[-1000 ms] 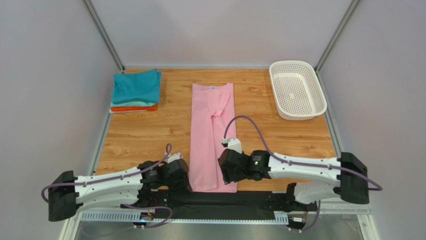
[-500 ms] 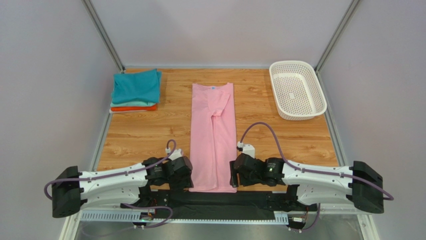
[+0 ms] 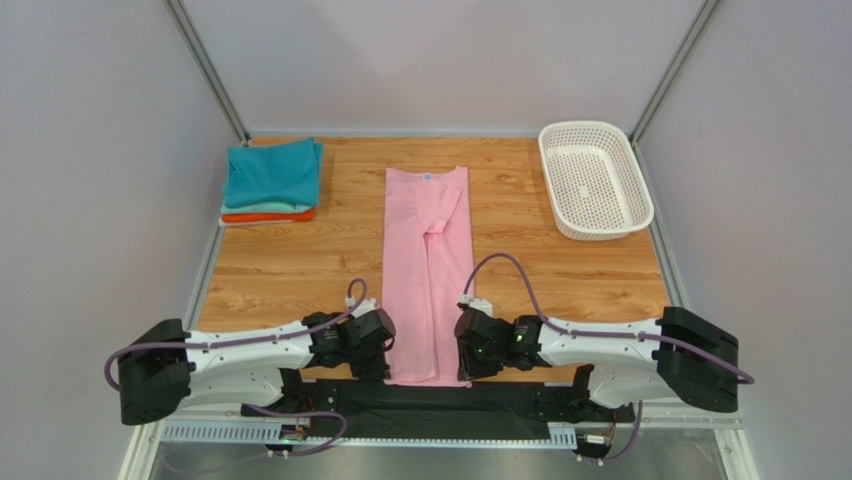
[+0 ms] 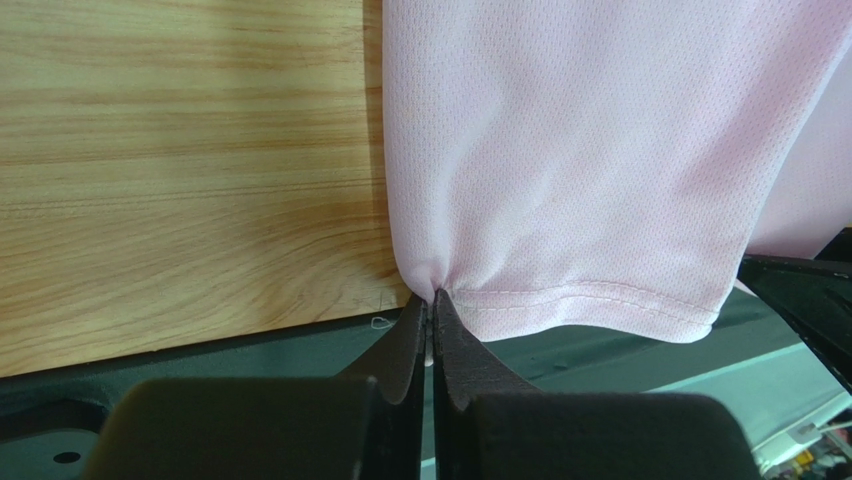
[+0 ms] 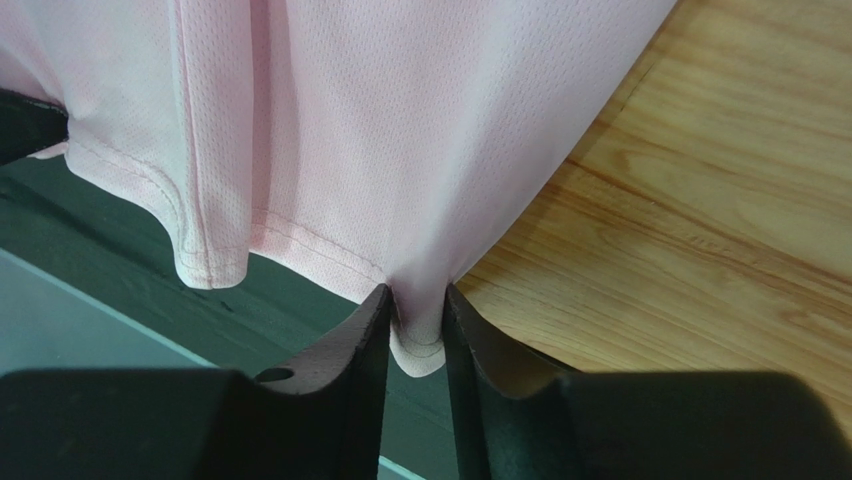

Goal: Fold and stack the t-shirts
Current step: Fold the tshirt

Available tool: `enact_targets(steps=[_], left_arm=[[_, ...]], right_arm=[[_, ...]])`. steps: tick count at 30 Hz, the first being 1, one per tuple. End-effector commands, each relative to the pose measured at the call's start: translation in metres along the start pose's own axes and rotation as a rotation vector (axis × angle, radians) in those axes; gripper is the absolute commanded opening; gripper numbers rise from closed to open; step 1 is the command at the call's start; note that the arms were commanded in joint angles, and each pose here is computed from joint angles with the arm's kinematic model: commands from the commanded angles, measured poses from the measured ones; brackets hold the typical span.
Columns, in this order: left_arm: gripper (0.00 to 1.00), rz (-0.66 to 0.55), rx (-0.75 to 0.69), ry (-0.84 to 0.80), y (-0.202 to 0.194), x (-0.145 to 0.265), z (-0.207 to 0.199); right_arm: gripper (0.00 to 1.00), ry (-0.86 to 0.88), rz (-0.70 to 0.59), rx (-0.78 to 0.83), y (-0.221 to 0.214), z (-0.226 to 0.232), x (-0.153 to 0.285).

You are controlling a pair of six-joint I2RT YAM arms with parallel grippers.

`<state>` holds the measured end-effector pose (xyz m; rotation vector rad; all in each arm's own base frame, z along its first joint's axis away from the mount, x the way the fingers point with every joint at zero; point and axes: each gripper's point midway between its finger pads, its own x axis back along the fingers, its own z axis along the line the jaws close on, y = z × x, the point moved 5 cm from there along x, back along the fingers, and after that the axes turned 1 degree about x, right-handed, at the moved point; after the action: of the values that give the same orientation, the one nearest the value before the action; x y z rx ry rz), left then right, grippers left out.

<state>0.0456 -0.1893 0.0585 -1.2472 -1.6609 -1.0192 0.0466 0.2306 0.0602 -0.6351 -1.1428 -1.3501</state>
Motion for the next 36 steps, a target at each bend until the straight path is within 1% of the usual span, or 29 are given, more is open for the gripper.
enact_targets(steps=[1, 4, 6, 7, 8, 9, 12, 14, 15, 19, 20, 21, 22, 25, 27, 28, 29, 31, 36], left_arm=[[0.0, 0.071, 0.007, 0.024, -0.013, 0.003, 0.018], [0.0, 0.065, 0.013, -0.003, -0.015, 0.009, 0.024], [0.0, 0.058, 0.012, -0.027, -0.015, 0.013, 0.024], [0.0, 0.052, 0.009, -0.046, -0.014, 0.017, 0.025], [0.0, 0.058, 0.005, -0.051, -0.016, 0.018, 0.026], [0.0, 0.065, 0.002, -0.054, -0.017, 0.019, 0.027], [0.0, 0.079, -0.007, -0.088, -0.019, 0.023, 0.025], [0.0, 0.064, -0.031, -0.116, -0.016, 0.03, 0.017], [0.0, 0.057, -0.034, -0.124, -0.014, 0.032, 0.013], [0.0, -0.006, -0.05, -0.178, -0.002, 0.049, -0.008], [0.0, -0.047, -0.049, -0.171, 0.005, 0.052, -0.01], [0.0, -0.064, -0.055, -0.144, 0.007, 0.054, -0.007], [0.0, -0.115, -0.057, -0.148, 0.016, 0.061, -0.013], [0.0, -0.181, -0.067, -0.145, 0.03, 0.072, -0.022], [0.0, -0.214, -0.058, -0.136, 0.04, 0.073, -0.027], [0.0, -0.24, -0.081, -0.142, 0.046, 0.077, -0.031], [0.0, -0.258, -0.079, -0.137, 0.054, 0.078, -0.033], [0.0, -0.277, -0.113, -0.126, 0.067, 0.082, -0.043], [0.0, -0.32, -0.108, -0.069, 0.104, 0.084, -0.056]], right_arm=[[0.26, 0.037, 0.074, -0.051, -0.018, -0.007, 0.003], [0.19, 0.069, 0.054, -0.056, -0.02, -0.009, 0.011], [0.18, 0.08, 0.044, -0.046, -0.019, -0.009, 0.017], [0.15, 0.081, 0.037, -0.04, -0.019, -0.009, 0.022], [0.14, 0.089, 0.032, -0.031, -0.018, -0.008, 0.025], [0.09, 0.106, 0.024, -0.027, -0.017, -0.006, 0.028], [0.07, 0.139, 0.0, -0.018, -0.012, 0.0, 0.035], [0.06, 0.148, -0.019, -0.01, -0.008, 0.003, 0.037], [0.0, 0.163, -0.031, -0.005, -0.004, 0.008, 0.041], [0.0, 0.172, -0.078, 0.026, 0.007, 0.017, 0.052], [0.0, 0.155, -0.1, 0.024, 0.012, 0.015, 0.053], [0.0, 0.136, -0.1, 0.037, 0.014, 0.012, 0.055], [0.0, 0.141, -0.112, 0.04, 0.019, 0.015, 0.06], [0.0, 0.133, -0.157, 0.046, 0.037, 0.011, 0.064], [0.0, 0.132, -0.217, 0.033, 0.057, 0.013, 0.073], [0.0, 0.115, -0.25, 0.052, 0.066, 0.011, 0.075], [0.0, 0.123, -0.286, 0.033, 0.08, 0.013, 0.083], [0.0, 0.107, -0.326, 0.036, 0.099, 0.008, 0.088], [0.0, 0.077, -0.396, 0.033, 0.141, 0.004, 0.1]])
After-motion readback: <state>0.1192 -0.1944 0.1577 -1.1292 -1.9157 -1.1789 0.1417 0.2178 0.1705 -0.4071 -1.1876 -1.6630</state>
